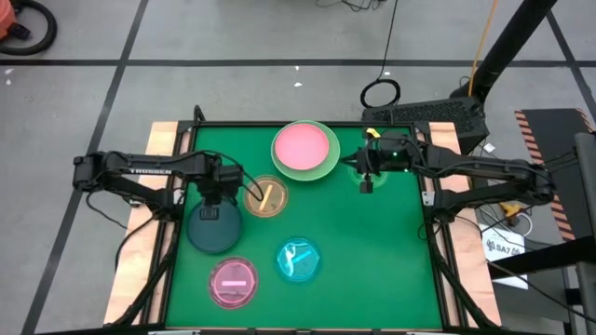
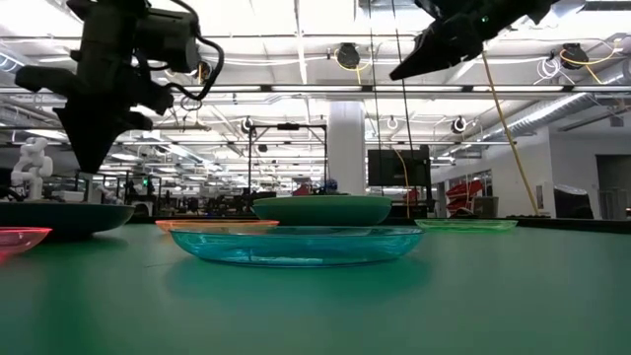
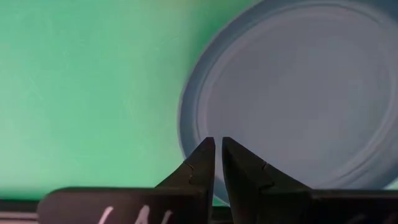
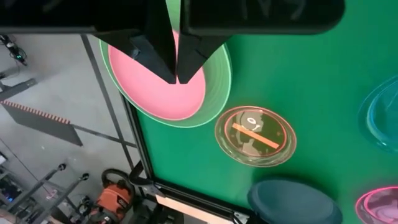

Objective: Stack plastic plates
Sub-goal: Stack the dark blue plate on top of the pink plate

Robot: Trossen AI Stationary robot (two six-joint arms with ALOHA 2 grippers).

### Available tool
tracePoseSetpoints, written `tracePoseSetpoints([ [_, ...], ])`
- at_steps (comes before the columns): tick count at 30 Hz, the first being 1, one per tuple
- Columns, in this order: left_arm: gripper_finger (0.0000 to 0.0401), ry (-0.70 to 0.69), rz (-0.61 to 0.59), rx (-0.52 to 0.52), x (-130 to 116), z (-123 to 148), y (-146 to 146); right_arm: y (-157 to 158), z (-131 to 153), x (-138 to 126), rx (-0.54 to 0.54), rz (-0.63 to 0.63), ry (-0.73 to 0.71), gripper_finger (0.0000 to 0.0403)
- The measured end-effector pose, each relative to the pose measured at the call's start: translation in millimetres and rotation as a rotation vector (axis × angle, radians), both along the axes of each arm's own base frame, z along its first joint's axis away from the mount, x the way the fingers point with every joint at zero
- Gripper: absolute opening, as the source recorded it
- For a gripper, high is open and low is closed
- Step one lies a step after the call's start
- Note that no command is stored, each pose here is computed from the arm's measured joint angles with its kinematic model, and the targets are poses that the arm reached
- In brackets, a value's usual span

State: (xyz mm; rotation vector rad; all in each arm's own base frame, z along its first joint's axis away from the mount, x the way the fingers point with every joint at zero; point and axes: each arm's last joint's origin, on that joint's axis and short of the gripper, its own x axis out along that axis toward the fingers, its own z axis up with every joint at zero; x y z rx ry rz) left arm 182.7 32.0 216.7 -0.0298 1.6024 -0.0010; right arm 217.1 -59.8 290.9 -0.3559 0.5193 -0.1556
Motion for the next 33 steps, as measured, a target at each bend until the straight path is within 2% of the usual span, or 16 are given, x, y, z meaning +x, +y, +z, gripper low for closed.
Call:
tracePoseSetpoints([
  [10,0.0038,-0.044,-0.047,0.021,2.9,-7.1,1.1,1.9,3.0,-6.8,0.009,-0.004,0.003,0.0011],
  [16,0.0087,0.016,-0.042,0.019,-6.4,-23.4,-0.3,2.0,2.5,-7.0,0.029,-0.014,0.003,0.0011],
  [22,0.0141,-0.011,-0.051,0.123,-2.1,-22.1,3.5,2.2,1.0,-7.7,0.062,-0.031,0.012,0.0011],
  [26,0.0149,-0.076,-0.047,0.138,2.2,-27.1,8.4,2.5,-0.7,-8.7,0.092,-0.045,0.024,0.0011],
  [33,0.0149,-0.068,0.000,0.137,-0.6,-30.6,19.8,2.9,-3.6,-10.3,0.135,-0.067,0.048,0.0011],
])
